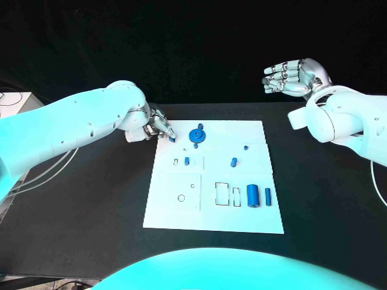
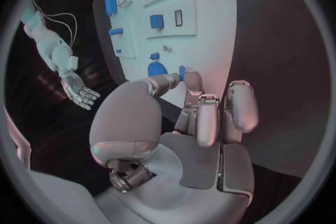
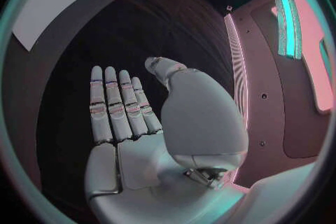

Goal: Assemble the parts on the task board

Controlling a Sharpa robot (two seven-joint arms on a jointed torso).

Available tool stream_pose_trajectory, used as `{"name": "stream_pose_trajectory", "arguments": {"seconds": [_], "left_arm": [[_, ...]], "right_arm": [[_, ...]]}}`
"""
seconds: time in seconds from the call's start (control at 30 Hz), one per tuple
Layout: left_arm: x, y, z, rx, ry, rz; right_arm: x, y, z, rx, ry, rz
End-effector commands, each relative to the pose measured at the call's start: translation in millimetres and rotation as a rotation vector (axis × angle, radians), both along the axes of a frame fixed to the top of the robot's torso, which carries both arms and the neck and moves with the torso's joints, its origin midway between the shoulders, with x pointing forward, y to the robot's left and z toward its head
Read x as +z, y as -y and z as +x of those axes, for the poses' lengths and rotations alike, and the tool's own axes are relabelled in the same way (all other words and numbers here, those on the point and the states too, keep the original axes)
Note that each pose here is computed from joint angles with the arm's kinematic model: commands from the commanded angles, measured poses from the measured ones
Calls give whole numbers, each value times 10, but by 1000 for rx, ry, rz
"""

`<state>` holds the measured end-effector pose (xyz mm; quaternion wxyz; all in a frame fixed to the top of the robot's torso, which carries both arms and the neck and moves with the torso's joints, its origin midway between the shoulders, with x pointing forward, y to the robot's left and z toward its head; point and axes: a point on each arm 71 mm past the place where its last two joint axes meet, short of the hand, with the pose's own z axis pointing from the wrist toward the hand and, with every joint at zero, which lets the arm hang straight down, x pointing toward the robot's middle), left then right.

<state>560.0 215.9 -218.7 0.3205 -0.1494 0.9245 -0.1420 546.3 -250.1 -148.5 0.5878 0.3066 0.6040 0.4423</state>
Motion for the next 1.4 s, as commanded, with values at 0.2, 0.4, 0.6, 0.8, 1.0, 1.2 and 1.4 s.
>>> {"name": "stream_pose_trajectory", "arguments": {"seconds": [0.2, 0.4, 0.6, 0.8, 1.0, 1.2, 1.4], "left_arm": [[91, 46, -162, 22, 69, -68], [128, 59, -294, 17, 126, -73], [97, 51, -442, 13, 158, -74], [17, 75, -572, -21, 177, -48], [-70, 113, -660, -67, 185, -6], [-135, 154, -722, -106, 172, 23], [-187, 171, -749, -129, 155, 41]], "right_arm": [[0, 9, -9, 16, 2, -5], [-1, 34, -14, 11, 1, -5], [-6, 59, -19, 6, 0, -5], [-14, 66, -22, 5, -2, -5], [-24, 65, -25, 6, -3, -5], [-32, 66, -28, 6, -5, -4], [-36, 66, -30, 7, -6, -4]]}}
